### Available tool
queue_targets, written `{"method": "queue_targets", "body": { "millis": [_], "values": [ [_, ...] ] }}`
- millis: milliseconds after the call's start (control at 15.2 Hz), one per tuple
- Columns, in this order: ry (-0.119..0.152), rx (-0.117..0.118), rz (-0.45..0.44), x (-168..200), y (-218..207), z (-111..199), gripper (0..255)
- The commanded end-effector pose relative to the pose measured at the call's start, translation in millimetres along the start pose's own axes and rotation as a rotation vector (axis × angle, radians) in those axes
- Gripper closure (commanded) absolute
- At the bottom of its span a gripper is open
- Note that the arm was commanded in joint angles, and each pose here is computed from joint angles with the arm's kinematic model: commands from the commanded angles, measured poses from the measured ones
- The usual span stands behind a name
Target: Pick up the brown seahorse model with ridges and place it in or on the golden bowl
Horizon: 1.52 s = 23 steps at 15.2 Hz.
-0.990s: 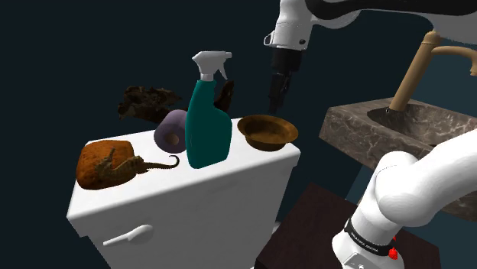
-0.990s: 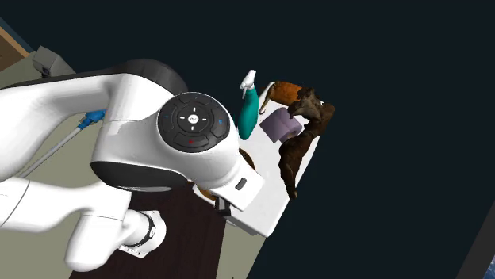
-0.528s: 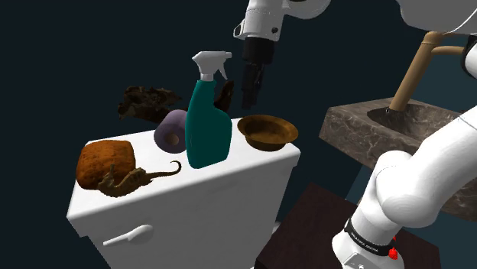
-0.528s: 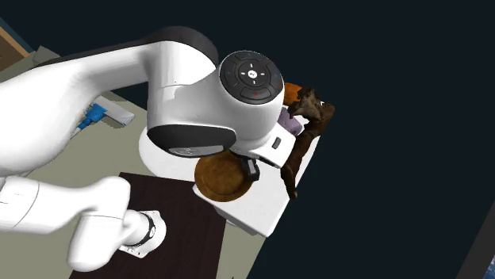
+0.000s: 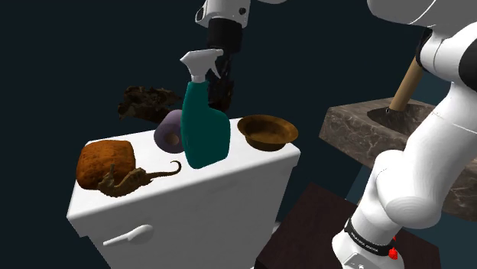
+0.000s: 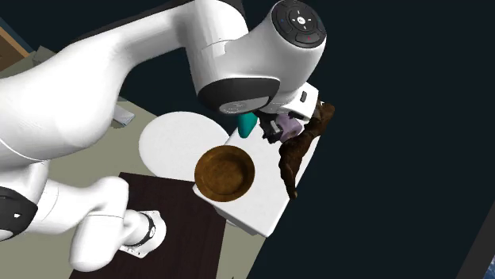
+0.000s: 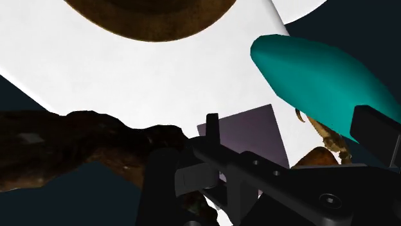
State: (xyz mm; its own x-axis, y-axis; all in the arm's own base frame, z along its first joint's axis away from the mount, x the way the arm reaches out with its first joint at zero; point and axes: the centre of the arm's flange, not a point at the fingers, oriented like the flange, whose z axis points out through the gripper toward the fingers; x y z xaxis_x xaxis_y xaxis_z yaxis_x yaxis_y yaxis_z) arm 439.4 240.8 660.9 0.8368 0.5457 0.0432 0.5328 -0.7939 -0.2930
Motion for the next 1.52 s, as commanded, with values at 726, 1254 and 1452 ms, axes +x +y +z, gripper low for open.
{"method": "queue_targets", "body": {
  "millis": [726,1254,1452],
  "values": [
    [-0.011,0.084,-0.148,65.7,-62.1,16.9,0],
    [-0.011,0.084,-0.148,65.5,-63.2,30.5,0],
    [-0.011,0.084,-0.148,65.5,-63.2,30.5,255]
  ]
}}
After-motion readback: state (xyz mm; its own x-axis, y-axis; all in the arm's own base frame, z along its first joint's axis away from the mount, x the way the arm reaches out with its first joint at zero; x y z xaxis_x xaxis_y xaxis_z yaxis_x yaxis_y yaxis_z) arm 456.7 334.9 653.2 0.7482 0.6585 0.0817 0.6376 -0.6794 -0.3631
